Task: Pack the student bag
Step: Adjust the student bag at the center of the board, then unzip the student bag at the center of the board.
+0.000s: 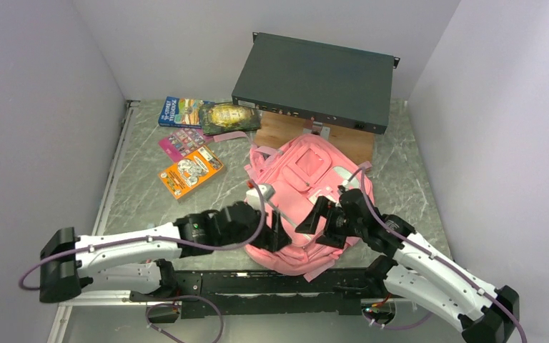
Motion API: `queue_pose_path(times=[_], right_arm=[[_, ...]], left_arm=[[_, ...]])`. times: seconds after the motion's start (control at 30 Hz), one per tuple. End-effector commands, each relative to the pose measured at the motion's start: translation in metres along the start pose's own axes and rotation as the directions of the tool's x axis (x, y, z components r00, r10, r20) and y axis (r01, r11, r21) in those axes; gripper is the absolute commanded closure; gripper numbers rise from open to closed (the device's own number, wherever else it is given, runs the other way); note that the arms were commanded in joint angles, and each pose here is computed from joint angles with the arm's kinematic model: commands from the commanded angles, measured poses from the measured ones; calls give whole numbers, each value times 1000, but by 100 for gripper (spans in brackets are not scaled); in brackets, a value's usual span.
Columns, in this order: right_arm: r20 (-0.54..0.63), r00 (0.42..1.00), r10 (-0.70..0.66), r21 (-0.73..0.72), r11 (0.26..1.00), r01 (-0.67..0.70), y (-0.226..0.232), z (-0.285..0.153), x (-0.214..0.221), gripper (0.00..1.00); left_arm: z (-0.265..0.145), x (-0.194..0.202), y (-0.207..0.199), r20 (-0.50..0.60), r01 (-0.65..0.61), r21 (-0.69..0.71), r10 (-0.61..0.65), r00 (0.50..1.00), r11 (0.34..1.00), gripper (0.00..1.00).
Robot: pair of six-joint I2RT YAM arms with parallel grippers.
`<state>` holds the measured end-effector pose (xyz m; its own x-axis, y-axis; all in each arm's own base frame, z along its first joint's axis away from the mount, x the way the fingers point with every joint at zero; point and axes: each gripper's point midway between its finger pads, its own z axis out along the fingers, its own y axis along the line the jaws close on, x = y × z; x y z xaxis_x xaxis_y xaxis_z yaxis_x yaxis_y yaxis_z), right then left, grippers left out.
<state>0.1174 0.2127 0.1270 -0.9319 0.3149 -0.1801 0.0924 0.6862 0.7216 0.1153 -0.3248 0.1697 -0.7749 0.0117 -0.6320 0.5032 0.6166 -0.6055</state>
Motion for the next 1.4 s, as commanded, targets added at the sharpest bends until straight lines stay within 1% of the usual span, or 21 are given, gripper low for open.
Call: queue_pose_path(times=[0.0, 0.03, 0.1, 0.13, 0.23, 0.27, 0.37, 0.43, 0.47, 0.53, 0.63, 0.73, 0.83, 1.03, 1.2, 1.37], right_arm=[[211, 969, 131, 154, 974, -166, -32, -10, -28, 10], [223, 965, 136, 154, 973, -173, -33, -11, -31, 11], [233, 963, 135, 147, 974, -173, -33, -9, -34, 22], [229, 964, 131, 136, 977, -165, -31, -7, -36, 25], [196, 969, 151, 119, 977, -176, -26, 0, -34, 29], [195, 968, 159, 119, 976, -184, -26, 0, -34, 30], [212, 962, 169, 109, 975, -195, -25, -5, -35, 30], [248, 954, 167, 106, 975, -198, -27, -11, -39, 28], [261, 952, 162, 102, 976, -194, -27, -13, -41, 27], [273, 950, 150, 101, 978, -183, -26, -19, -43, 26], [274, 952, 136, 92, 982, -167, -22, -21, -44, 26], [262, 955, 140, 88, 982, -168, -23, -18, -41, 26], [244, 959, 142, 73, 984, -165, -23, -15, -37, 27], [243, 961, 130, 84, 984, -154, -25, -17, -37, 27], [260, 958, 123, 87, 985, -150, -28, -17, -39, 27], [258, 960, 112, 94, 986, -140, -29, -13, -40, 26]], left_arm=[[7, -5, -25, 122, 24, -110, -10, 992, 994, 28], [10, -2, -29, 115, 12, -129, 3, 993, 992, 31], [22, 6, -34, 82, -9, -176, 24, 996, 984, 40], [28, 7, -40, 68, -1, -193, 14, 998, 981, 43], [51, 28, -41, 12, 7, -244, -5, 1000, 970, 43], [57, 32, -44, 10, 11, -245, -9, 1000, 970, 44], [71, 45, -44, -2, 43, -279, -45, 999, 959, 45], [75, 52, -43, -10, 74, -307, -81, 997, 949, 48], [75, 55, -42, -7, 86, -331, -93, 996, 940, 47], [75, 62, -41, -6, 96, -359, -105, 994, 928, 40], [78, 66, -40, -10, 118, -397, -133, 991, 910, 38], [83, 64, -38, 15, 143, -427, -152, 988, 893, 42], [88, 61, -37, 42, 167, -455, -167, 985, 875, 43], [100, 65, -28, 25, 169, -516, -183, 983, 840, 46], [107, 73, -10, 11, 210, -557, -246, 969, 804, 48], [114, 71, -5, 3, 205, -565, -246, 969, 799, 52]])
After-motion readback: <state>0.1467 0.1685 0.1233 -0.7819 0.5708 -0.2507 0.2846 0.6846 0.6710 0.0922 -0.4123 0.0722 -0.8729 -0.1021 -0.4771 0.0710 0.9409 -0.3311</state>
